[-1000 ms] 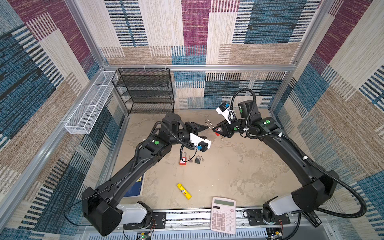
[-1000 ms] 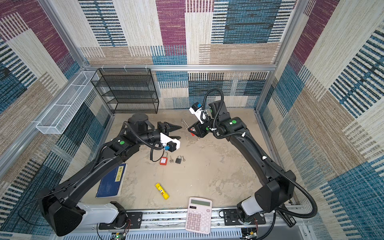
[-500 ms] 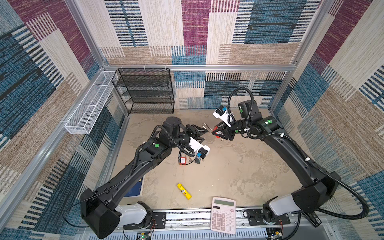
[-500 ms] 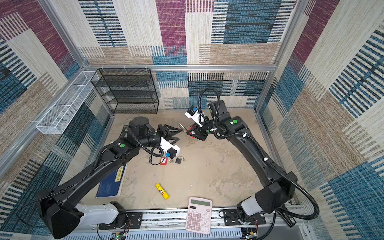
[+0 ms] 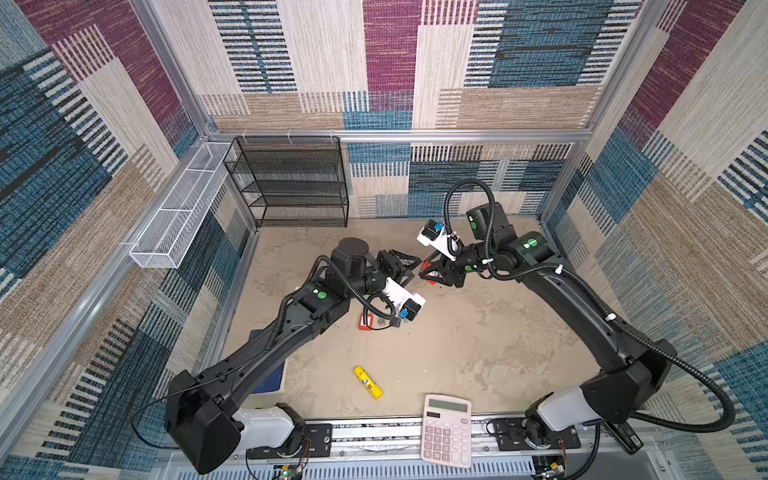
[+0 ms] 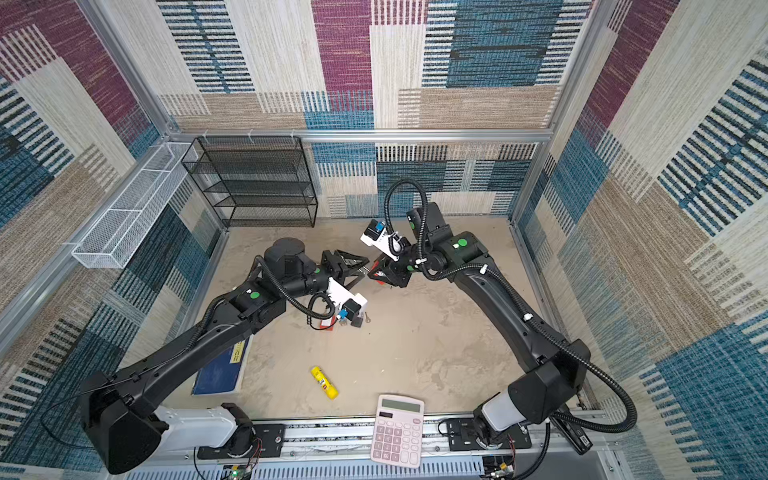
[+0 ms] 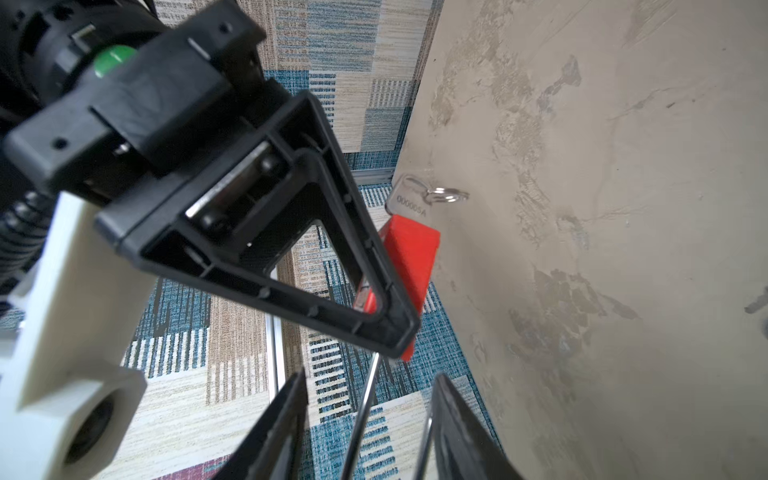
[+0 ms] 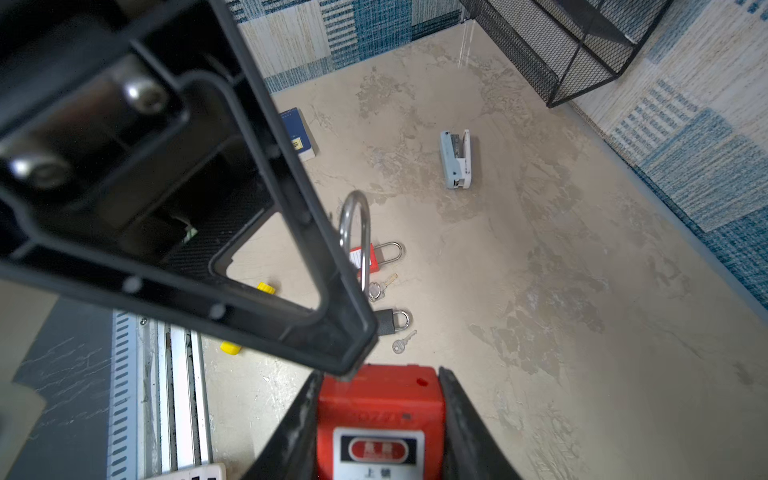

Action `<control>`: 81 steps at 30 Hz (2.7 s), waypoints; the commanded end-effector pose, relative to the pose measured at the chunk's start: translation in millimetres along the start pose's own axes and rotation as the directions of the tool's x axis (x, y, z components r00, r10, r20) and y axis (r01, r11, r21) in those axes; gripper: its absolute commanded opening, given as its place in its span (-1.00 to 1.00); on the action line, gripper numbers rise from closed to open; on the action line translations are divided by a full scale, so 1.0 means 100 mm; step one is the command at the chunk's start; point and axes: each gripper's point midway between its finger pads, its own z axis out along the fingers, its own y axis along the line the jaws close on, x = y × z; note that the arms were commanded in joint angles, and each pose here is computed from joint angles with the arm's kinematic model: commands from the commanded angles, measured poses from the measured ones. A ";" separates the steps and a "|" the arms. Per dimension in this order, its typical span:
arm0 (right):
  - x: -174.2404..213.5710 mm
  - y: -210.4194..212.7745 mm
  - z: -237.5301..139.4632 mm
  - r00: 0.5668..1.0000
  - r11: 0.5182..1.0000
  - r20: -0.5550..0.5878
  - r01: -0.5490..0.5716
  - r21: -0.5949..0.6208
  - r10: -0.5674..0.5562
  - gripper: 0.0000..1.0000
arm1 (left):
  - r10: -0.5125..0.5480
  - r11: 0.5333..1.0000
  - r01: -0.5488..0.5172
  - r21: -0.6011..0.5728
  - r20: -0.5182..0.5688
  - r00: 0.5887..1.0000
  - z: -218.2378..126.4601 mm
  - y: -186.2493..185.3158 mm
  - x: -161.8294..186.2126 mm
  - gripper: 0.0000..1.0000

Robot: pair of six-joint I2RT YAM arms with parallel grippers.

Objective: Lock with the key

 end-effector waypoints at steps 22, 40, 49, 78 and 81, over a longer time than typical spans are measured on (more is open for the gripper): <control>0.09 0.30 0.05 0.994 0.990 -0.015 0.106 -0.092 -0.108 -0.43 | 0.205 0.978 -0.205 -0.025 0.003 0.979 0.12 -0.04 -0.14 -0.19; -0.08 0.34 0.00 0.988 0.982 0.033 0.155 -0.106 -0.152 -0.47 | 0.216 0.976 -0.215 -0.026 0.028 0.976 0.13 -0.13 -0.28 -0.83; -0.02 0.38 0.03 0.989 0.980 0.025 0.149 -0.132 -0.147 -0.32 | 0.251 0.968 -0.251 -0.015 0.020 0.968 0.17 -0.16 -0.25 -1.00; -0.16 -0.08 -0.31 0.930 0.895 0.040 0.340 0.289 -0.366 0.57 | 0.005 1.000 -0.004 0.010 -0.037 0.999 0.06 -0.03 -0.12 -1.00; -0.26 -0.03 -0.40 0.901 0.870 0.084 0.381 0.314 -0.425 0.59 | -0.068 0.997 0.069 0.019 -0.039 0.997 0.00 -0.02 -0.08 -1.00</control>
